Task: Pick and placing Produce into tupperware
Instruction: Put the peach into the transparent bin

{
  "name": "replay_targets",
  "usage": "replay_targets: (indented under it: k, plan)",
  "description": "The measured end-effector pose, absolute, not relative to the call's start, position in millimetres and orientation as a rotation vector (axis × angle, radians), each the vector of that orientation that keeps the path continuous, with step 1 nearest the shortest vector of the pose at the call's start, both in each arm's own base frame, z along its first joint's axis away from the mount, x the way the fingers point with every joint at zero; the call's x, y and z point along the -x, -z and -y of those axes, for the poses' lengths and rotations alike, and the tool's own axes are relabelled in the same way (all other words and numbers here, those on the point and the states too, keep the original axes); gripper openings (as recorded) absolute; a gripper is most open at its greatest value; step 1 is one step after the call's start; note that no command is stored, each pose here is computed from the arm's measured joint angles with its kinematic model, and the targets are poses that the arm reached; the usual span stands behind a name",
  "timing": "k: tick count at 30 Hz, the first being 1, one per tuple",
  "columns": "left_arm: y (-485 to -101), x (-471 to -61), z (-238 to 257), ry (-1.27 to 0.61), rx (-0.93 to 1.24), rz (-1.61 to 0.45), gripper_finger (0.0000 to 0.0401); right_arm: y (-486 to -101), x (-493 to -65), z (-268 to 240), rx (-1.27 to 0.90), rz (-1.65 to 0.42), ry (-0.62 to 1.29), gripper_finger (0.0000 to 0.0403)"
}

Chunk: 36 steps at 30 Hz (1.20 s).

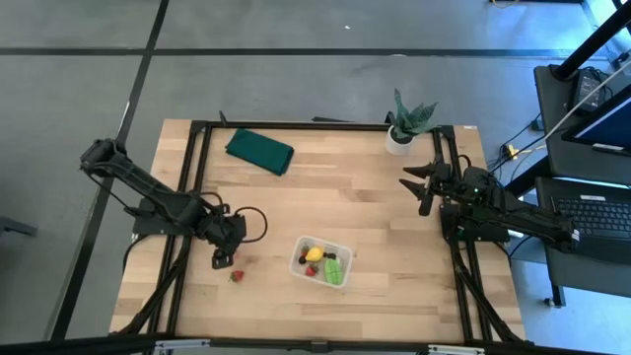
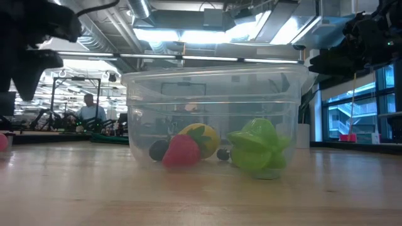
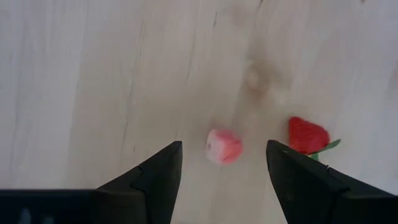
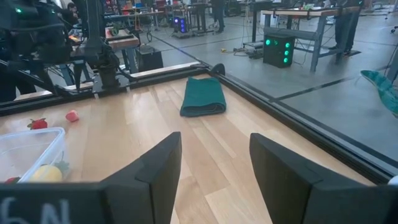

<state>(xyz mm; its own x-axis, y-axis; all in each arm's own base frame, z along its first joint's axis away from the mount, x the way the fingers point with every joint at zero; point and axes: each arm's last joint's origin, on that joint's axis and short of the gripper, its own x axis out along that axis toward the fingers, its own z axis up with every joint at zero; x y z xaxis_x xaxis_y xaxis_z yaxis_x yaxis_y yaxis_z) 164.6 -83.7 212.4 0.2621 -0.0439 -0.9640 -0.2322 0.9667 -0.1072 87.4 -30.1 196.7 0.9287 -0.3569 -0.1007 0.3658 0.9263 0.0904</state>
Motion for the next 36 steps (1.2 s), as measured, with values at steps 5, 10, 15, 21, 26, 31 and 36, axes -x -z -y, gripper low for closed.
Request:
replay_targets:
  k: [5, 10, 15, 21, 26, 31, 36]
  plan:
    - [-204.3, -160.5, 85.0, -0.147, 0.258, -1.319, 0.0227, -196.6, -87.4, 30.2, -0.102, -0.085, 0.371, 0.0193]
    - [-195.6, -161.9, 88.8, -0.113, 0.274, -1.277, 0.0223, -196.4, -87.4, 30.2, -0.087, -0.090, 0.371, 0.0193]
    - [-187.5, -158.4, 88.3, -0.126, 0.284, -1.293, 0.0226, -196.4, -87.4, 30.2, -0.086, -0.090, 0.371, 0.0193]
    - [-178.5, -154.7, 87.7, -0.104, 0.299, -1.325, 0.0223, -196.5, -87.3, 30.2, -0.086, -0.090, 0.371, 0.0193]
    - [-173.6, -155.8, 88.5, -0.084, 0.317, -1.301, 0.0225, -196.5, -87.3, 30.1, -0.083, -0.090, 0.370, 0.0193]
    - [-167.2, -157.5, 89.6, -0.099, 0.302, -1.330, 0.0225, -196.5, -87.3, 30.1, -0.083, -0.090, 0.370, 0.0193]
    - [-154.6, -163.5, 93.1, -0.122, 0.274, -1.376, 0.0223, -196.5, -87.3, 30.1, -0.083, -0.091, 0.370, 0.0193]
